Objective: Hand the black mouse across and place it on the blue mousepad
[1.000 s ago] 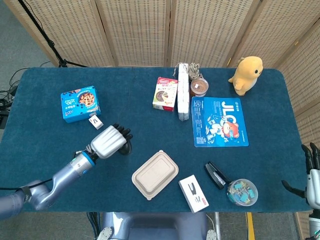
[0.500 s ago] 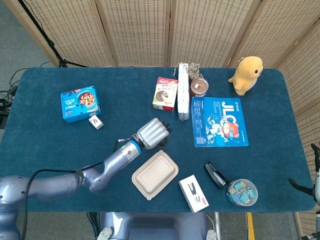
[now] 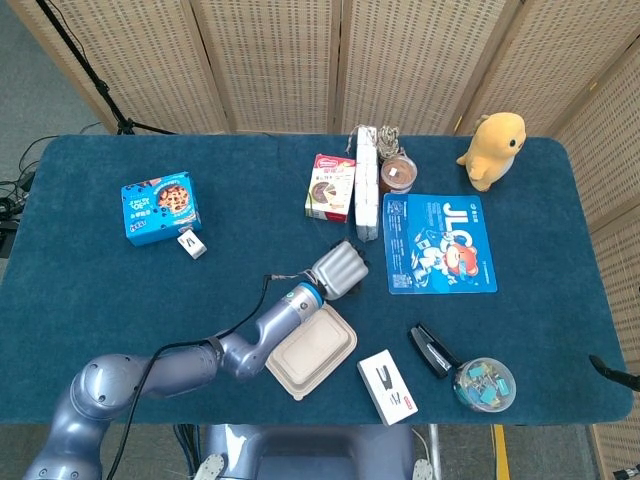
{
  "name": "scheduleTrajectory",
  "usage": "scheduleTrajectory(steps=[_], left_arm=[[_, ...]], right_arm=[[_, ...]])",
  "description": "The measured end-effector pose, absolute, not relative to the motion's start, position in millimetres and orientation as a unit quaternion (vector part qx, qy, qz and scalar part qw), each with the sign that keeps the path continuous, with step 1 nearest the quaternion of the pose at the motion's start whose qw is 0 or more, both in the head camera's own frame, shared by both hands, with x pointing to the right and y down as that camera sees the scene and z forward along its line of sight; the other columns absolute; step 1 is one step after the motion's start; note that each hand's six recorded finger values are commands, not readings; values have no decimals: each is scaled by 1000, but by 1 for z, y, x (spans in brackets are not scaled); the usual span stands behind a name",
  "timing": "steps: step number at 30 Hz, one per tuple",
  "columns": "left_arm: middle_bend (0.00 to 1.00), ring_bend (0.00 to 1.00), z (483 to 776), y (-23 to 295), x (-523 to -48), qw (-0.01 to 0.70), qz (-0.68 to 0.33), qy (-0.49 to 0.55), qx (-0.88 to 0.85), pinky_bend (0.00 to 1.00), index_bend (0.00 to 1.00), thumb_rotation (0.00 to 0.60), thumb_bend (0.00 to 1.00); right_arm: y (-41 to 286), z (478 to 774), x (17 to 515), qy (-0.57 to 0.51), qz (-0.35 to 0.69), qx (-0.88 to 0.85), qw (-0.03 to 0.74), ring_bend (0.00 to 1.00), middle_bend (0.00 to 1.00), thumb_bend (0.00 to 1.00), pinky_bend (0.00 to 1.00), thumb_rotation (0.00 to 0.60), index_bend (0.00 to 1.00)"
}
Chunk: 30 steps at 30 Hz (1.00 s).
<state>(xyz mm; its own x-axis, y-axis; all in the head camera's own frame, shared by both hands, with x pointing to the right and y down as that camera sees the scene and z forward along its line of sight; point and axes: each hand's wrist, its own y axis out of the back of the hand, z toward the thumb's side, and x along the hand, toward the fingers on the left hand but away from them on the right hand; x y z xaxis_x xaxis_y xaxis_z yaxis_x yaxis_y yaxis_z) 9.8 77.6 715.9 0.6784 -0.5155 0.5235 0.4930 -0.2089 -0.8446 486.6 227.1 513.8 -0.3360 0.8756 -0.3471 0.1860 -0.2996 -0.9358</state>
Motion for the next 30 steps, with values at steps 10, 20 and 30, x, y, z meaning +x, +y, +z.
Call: scheduleTrajectory(steps=[10, 20, 30], left_arm=[[0, 0, 725, 84, 20, 624, -393, 11, -675, 269, 0, 600, 210], [0, 0, 693, 79, 3, 600, -371, 45, -707, 126, 0, 600, 127], [0, 0, 635, 59, -103, 548, -395, 122, -727, 0, 0, 600, 119]], right_arm=[[227, 511, 488, -529, 626, -503, 275, 0, 0, 0, 0, 600, 0], [228, 512, 483, -523, 625, -509, 275, 0, 0, 0, 0, 600, 0], [229, 521, 473, -503, 634, -515, 283, 0, 0, 0, 0, 600, 0]])
